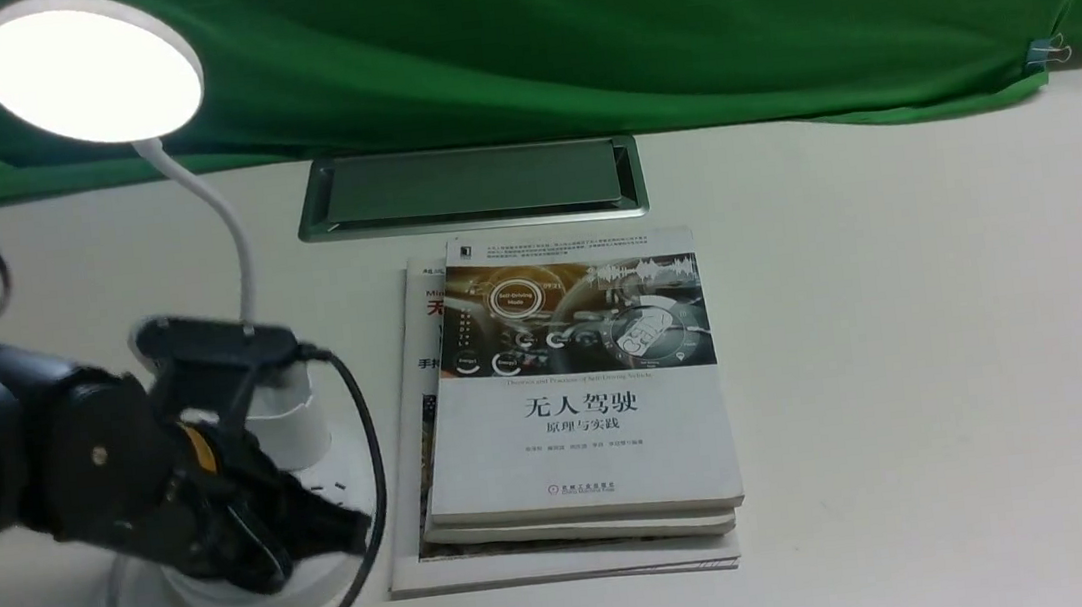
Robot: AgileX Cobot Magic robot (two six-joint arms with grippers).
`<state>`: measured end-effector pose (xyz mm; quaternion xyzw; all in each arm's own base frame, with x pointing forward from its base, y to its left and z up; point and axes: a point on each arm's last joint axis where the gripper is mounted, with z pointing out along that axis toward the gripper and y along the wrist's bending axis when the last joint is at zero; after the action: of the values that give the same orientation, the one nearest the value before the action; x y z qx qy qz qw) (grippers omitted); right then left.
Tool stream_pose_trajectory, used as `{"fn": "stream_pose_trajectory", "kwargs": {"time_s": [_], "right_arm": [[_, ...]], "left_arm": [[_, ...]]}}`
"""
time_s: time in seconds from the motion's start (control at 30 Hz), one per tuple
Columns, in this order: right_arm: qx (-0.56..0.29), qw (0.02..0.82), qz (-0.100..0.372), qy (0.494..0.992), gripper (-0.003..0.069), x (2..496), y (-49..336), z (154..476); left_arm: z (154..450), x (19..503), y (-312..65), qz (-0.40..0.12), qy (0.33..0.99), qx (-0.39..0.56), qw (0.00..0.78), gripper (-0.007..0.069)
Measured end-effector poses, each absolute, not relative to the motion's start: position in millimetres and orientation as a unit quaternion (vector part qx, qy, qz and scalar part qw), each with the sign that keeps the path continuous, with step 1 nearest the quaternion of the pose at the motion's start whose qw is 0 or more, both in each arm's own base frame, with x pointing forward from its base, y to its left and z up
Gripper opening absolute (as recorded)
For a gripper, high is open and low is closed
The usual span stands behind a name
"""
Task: Turn off the desk lamp on the white desktop by hand.
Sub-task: 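Press the power button on the round power strip under the lamp with the left gripper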
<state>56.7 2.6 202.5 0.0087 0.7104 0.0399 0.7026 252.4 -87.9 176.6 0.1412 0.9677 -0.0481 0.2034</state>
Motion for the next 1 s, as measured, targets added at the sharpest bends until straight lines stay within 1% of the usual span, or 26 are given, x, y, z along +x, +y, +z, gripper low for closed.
{"fn": "stream_pose_trajectory", "kwargs": {"time_s": [0.13,0.3,0.37,0.4,0.5,0.6,0.63,0.77,0.9,0.97,1.0], "right_arm": [[0.009,0.703,0.040,0.710,0.0035,57,3,203],[0.009,0.703,0.040,0.710,0.0035,57,3,203],[0.009,0.703,0.040,0.710,0.0035,57,3,203],[0.009,0.703,0.040,0.710,0.0035,57,3,203],[0.009,0.703,0.040,0.710,0.0035,57,3,203],[0.009,0.703,0.040,0.710,0.0035,57,3,203],[0.009,0.703,0.040,0.710,0.0035,57,3,203],[0.009,0.703,0.040,0.710,0.0035,57,3,203],[0.009,0.703,0.040,0.710,0.0035,57,3,203],[0.009,0.703,0.040,0.710,0.0035,57,3,203],[0.009,0.703,0.040,0.710,0.0035,57,3,203]], "left_arm": [[171,255,-90,-0.056,0.971,0.132,0.193,0.0019],[181,258,-90,-0.050,0.970,0.141,0.194,0.0019],[194,257,-87,-0.026,0.968,0.156,0.195,0.0019],[197,257,-86,-0.024,0.967,0.157,0.198,0.0019],[232,261,-82,-0.001,0.952,0.164,0.257,0.0019],[245,261,-81,-0.001,0.947,0.161,0.279,0.0019],[245,260,-81,-0.002,0.947,0.159,0.278,0.0019],[236,263,-84,-0.016,0.953,0.153,0.259,0.0019],[203,267,-92,-0.043,0.969,0.136,0.202,0.0019],[185,265,-93,-0.047,0.975,0.132,0.171,0.0019],[179,266,-94,-0.050,0.975,0.131,0.170,0.0019]]}}
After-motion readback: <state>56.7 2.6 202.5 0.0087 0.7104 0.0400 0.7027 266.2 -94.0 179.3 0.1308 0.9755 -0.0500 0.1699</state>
